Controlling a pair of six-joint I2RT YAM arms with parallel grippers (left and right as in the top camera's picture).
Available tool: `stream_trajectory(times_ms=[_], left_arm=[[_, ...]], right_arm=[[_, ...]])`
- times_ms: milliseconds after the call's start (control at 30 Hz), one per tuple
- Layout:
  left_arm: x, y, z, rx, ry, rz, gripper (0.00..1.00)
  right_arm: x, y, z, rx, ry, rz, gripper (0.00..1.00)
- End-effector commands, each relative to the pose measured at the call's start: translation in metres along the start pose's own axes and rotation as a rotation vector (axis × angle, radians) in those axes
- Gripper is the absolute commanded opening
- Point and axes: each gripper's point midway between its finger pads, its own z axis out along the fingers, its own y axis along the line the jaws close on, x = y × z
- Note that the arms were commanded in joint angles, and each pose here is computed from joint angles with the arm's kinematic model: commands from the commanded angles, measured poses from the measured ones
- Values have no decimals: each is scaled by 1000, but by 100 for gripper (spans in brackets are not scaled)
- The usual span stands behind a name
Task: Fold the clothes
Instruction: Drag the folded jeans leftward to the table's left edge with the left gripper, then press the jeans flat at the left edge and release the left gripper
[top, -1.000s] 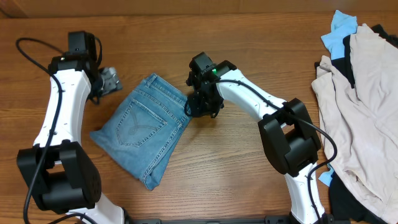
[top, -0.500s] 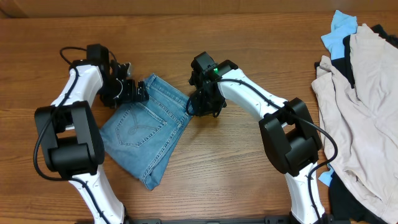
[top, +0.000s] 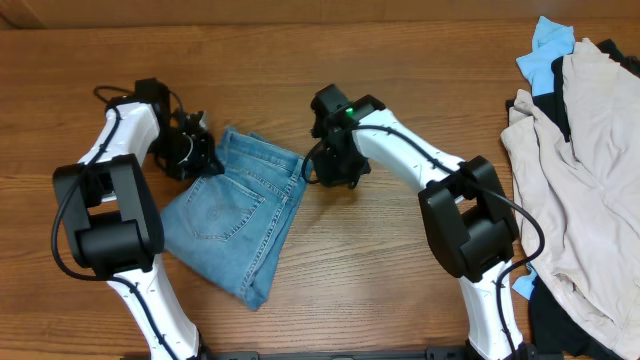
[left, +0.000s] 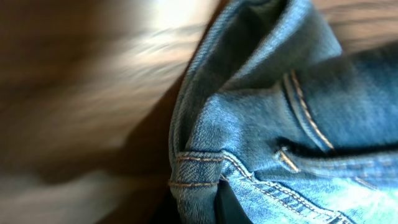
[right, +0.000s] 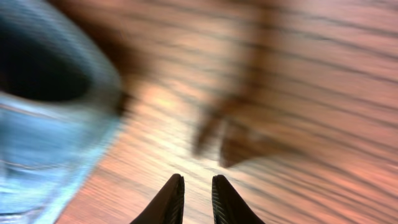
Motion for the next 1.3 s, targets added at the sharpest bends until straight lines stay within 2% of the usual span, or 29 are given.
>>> stream_trajectory(times_ms=[0, 133, 267, 433, 633, 667, 700, 733, 767, 933, 1100, 1267], left_arm=[[20, 99, -18, -247, -5, -356, 4], [11, 149, -68, -216, -188, -548, 4], [-3, 200, -119, -224, -413, -621, 4], [-25, 224, -165, -262, -566, -543, 4], [-61, 220, -233, -324, -726, -442, 4], [-65, 220, -247, -347, -754, -439, 7], [-67, 220, -262, -366, -778, -447, 34], [-68, 218, -270, -369, -789, -446, 70], [-68, 213, -282, -371, -799, -443, 100], [-58, 188, -293, -311, -751, -468, 100], [-57, 124, -252, -73, -606, -391, 100], [-48, 73, -194, -51, -422, -311, 100]], right_arm=[[-7, -49, -13, 50, -13, 122, 19], [-2, -85, -20, 57, 13, 202, 19], [1, -103, -25, 58, 23, 250, 19], [1, -106, -25, 58, 23, 256, 19], [4, -103, -25, 51, 37, 258, 19], [6, -104, -25, 53, 43, 259, 19], [8, -103, -25, 54, 51, 260, 19], [9, -103, -25, 54, 55, 261, 19], [10, -104, -25, 55, 60, 262, 19], [9, -103, -25, 54, 56, 261, 19], [8, -103, -25, 54, 53, 260, 19], [7, -104, -25, 53, 49, 259, 19]])
